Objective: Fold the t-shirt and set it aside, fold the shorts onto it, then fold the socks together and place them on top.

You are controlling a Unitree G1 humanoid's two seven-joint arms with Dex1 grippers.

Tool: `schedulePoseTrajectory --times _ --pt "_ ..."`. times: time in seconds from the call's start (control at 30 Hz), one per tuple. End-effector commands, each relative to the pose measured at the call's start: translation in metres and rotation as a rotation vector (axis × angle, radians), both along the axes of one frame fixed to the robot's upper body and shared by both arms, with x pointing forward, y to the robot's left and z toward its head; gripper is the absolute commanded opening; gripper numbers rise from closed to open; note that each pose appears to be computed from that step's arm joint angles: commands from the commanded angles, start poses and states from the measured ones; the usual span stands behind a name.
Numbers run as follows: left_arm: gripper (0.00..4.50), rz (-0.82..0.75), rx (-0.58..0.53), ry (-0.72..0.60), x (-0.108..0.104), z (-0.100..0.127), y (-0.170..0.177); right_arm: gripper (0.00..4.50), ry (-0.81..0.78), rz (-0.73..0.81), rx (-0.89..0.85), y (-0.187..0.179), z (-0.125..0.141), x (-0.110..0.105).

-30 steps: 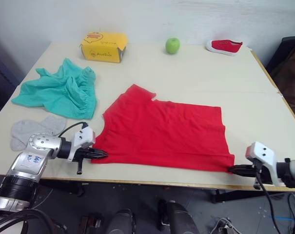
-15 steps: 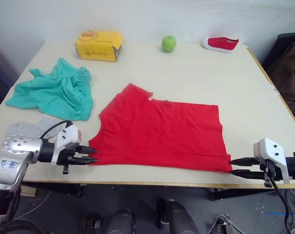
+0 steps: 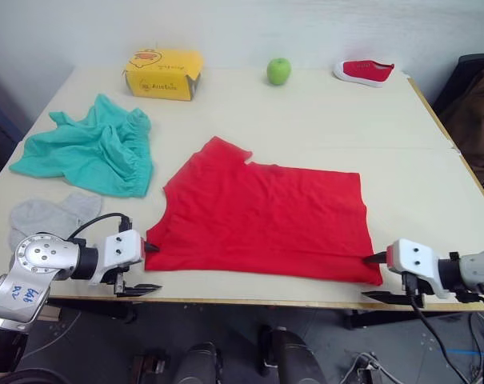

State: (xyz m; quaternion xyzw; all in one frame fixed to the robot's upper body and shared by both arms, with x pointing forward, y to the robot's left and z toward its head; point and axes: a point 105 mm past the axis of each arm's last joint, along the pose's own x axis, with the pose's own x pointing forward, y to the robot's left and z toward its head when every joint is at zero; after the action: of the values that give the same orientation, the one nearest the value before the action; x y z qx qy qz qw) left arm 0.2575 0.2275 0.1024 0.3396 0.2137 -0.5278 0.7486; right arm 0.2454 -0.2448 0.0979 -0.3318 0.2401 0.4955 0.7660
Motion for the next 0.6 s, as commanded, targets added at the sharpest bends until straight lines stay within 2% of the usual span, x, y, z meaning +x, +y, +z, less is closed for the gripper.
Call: schedulePoseTrajectory --times 0.03,0.17,0.33,0.53,0.57,0.6 --pt "4.45 0.031 0.033 0.001 0.004 -0.010 0.008 3.09 -0.005 -0.027 0.011 0.001 -0.003 0.003" --pt "3.57 0.034 0.030 -0.009 0.012 -0.016 0.006 1.82 0.020 -0.015 0.000 0.000 -0.005 0.000" --pt "2.01 0.040 0.002 0.001 0.014 -0.017 0.003 0.01 0.012 -0.015 -0.014 -0.005 -0.005 0.001" --pt "0.23 0.062 -0.028 0.022 0.018 -0.018 0.002 0.00 0.001 -0.016 -0.020 -0.013 -0.004 0.002" --pt "0.01 0.060 -0.034 0.030 0.017 -0.017 0.002 0.00 0.001 -0.014 -0.017 -0.014 -0.004 0.001" --pt "0.01 0.056 -0.041 0.039 0.015 -0.017 0.002 0.00 0.001 -0.010 -0.014 -0.014 -0.003 0.001"
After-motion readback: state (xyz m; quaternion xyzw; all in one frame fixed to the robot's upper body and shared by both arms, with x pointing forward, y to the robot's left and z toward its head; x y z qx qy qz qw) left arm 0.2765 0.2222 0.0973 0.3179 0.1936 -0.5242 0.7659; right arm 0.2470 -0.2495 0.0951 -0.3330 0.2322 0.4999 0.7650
